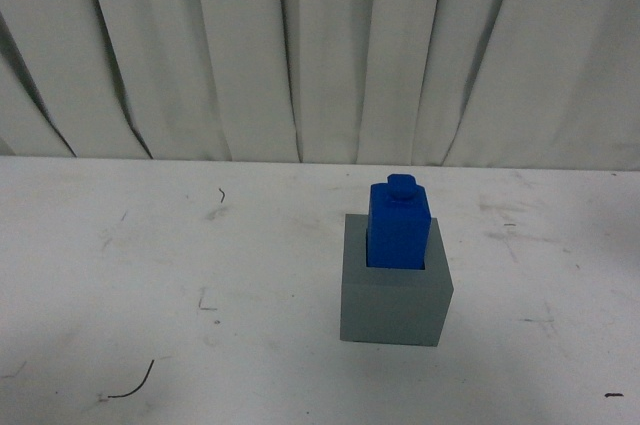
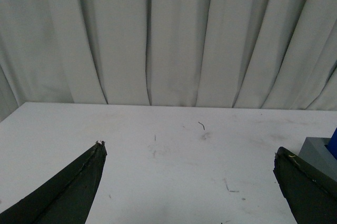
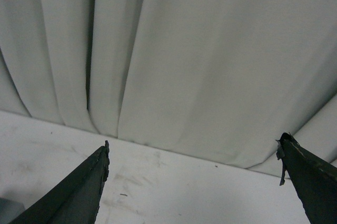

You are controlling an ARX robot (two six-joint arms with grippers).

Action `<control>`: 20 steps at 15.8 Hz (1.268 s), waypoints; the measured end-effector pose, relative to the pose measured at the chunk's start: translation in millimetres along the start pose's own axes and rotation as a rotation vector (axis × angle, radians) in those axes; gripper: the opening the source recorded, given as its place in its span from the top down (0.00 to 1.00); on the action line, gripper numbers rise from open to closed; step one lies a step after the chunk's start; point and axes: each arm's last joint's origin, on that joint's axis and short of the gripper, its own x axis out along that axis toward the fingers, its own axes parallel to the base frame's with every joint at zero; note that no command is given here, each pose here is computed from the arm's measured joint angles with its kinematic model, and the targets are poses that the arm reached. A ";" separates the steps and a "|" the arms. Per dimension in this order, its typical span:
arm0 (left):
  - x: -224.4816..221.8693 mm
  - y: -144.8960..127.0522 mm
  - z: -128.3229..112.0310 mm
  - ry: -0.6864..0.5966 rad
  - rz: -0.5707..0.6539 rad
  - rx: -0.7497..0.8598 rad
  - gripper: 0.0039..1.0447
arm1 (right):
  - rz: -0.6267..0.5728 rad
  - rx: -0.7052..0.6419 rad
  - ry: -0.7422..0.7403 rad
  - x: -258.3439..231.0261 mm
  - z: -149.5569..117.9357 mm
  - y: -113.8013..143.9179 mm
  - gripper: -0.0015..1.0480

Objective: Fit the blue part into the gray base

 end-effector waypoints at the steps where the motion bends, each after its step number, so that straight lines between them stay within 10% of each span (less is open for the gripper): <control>1: 0.0 0.0 0.0 0.000 0.000 0.000 0.06 | -0.084 0.056 -0.044 -12.6 -0.4 -0.8 0.15; 8: 0.0 0.0 0.0 0.000 0.000 0.000 0.06 | -0.115 0.242 -0.038 -129.5 -51.0 31.1 0.94; 20: 0.0 0.0 0.0 0.000 0.000 0.000 0.06 | -0.119 0.247 -0.053 -145.0 -77.8 55.8 0.98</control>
